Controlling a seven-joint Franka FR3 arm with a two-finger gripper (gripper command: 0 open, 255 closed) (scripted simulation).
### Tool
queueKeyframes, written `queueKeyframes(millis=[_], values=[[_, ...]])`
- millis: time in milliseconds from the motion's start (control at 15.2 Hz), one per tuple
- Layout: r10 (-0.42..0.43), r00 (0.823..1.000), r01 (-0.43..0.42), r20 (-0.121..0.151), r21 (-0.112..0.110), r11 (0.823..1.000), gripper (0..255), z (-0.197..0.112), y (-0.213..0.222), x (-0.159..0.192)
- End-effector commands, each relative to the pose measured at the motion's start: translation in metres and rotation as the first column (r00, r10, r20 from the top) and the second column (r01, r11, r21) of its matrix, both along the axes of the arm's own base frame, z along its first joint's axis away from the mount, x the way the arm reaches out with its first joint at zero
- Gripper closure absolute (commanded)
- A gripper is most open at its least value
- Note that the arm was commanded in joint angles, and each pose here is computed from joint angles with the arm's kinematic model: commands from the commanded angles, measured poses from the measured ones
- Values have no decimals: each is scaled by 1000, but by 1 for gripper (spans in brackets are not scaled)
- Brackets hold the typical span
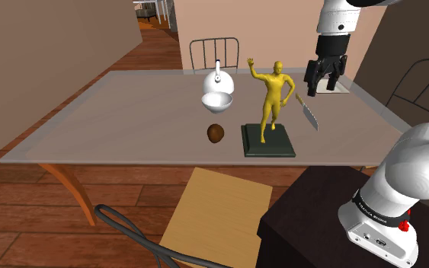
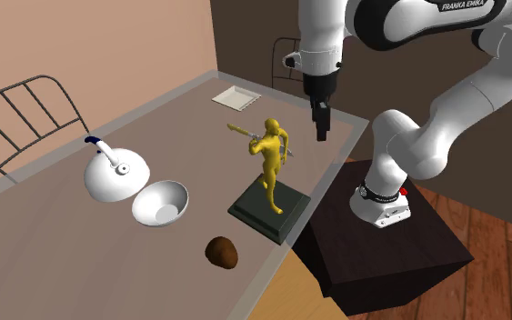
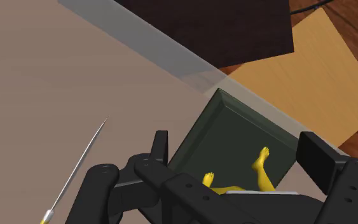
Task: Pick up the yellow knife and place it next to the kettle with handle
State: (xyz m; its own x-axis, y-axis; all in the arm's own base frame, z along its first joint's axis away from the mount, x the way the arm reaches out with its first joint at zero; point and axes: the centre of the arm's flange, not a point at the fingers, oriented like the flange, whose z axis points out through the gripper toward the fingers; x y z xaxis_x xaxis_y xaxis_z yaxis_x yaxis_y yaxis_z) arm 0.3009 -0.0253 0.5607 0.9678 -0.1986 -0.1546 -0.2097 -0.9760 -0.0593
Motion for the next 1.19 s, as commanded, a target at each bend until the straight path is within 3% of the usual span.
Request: queueKeyframes(millis=[0, 528, 1122], values=[[0, 1000, 0, 0, 0, 1000, 0, 0, 0, 0], [-169, 986, 169, 12, -16, 986, 0, -60, -71, 46], [-352, 936, 353, 28, -31, 935, 0, -125, -161, 83]])
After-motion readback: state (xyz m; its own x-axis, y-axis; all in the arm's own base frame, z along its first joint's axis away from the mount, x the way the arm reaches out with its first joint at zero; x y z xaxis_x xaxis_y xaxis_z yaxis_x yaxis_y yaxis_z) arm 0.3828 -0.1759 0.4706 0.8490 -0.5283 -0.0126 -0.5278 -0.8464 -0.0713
